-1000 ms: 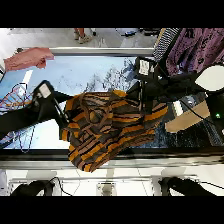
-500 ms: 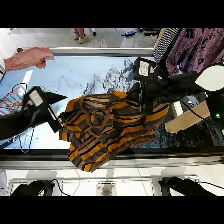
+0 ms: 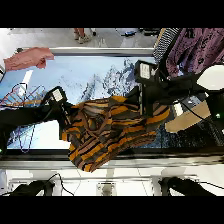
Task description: Fold the clothes and pants, and hang the long-sleeved shirts on hangers.
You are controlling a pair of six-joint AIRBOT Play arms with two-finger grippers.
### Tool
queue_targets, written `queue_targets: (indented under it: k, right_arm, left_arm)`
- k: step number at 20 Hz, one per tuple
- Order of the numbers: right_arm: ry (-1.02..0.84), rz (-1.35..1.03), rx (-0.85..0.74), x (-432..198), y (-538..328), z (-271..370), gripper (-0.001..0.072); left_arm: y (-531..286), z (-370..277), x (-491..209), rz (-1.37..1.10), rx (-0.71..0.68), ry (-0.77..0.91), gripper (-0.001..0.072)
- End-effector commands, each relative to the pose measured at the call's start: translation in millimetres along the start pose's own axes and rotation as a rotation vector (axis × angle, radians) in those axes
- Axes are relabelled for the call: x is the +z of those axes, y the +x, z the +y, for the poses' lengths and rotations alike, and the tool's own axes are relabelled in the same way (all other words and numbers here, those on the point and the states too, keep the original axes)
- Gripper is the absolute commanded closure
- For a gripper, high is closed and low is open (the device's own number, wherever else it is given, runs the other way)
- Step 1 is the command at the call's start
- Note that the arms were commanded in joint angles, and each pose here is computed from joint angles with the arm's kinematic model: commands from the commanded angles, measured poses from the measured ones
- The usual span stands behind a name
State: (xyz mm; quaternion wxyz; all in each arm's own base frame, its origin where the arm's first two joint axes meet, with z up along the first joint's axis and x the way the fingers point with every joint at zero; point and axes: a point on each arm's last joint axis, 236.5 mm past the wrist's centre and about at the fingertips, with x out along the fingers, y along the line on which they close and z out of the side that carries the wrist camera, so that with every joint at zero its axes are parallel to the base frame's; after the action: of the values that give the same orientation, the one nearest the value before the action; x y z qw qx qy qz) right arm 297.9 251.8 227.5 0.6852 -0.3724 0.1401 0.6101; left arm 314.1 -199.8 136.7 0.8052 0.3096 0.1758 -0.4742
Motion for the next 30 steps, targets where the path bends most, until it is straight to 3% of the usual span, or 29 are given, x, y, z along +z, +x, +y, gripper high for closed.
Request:
queue_targets:
  k: [1, 3, 5, 6, 7, 12, 14, 19, 20, 30]
  right_arm:
    - [0.000, -0.013, -0.023, 3, 0, -6, 0.0691]
    - [0.102, -0.019, -0.147, 3, -2, -35, 0.0653]
    - [0.283, -0.009, -0.311, -8, -11, -72, 0.0293]
    - [0.335, 0.004, -0.355, -15, -14, -81, 0.0160]
    - [0.368, 0.013, -0.369, -19, -16, -83, 0.0141]
    - [0.621, -0.083, -0.445, -4, -38, -90, 0.0147]
    - [0.827, -0.204, -0.480, 16, -60, -94, 0.0149]
    - [1.168, -0.381, -0.176, 58, -16, -56, 0.0157]
    - [1.228, -0.385, -0.149, 58, 2, -51, 0.0218]
    - [1.637, -0.591, -0.198, 46, 85, -74, 0.0214]
  left_arm:
    - [3, -2, 14, -0.062, -0.013, -0.065, 0.0684]
    - [5, -6, 19, -0.071, -0.027, -0.126, 0.0685]
    - [6, -9, 22, -0.075, -0.037, -0.181, 0.0685]
    - [7, -10, 24, -0.079, -0.036, -0.198, 0.0685]
    - [8, -8, 27, -0.086, -0.026, -0.216, 0.0685]
    - [13, 11, 43, -0.143, 0.074, -0.324, 0.0686]
    - [16, 18, 48, -0.159, 0.109, -0.366, 0.0686]
    - [29, 3, 76, -0.216, 0.110, -0.353, 0.0687]
    - [32, 0, 81, -0.228, 0.106, -0.366, 0.0687]
    - [41, -8, 96, -0.266, 0.100, -0.400, 0.0687]
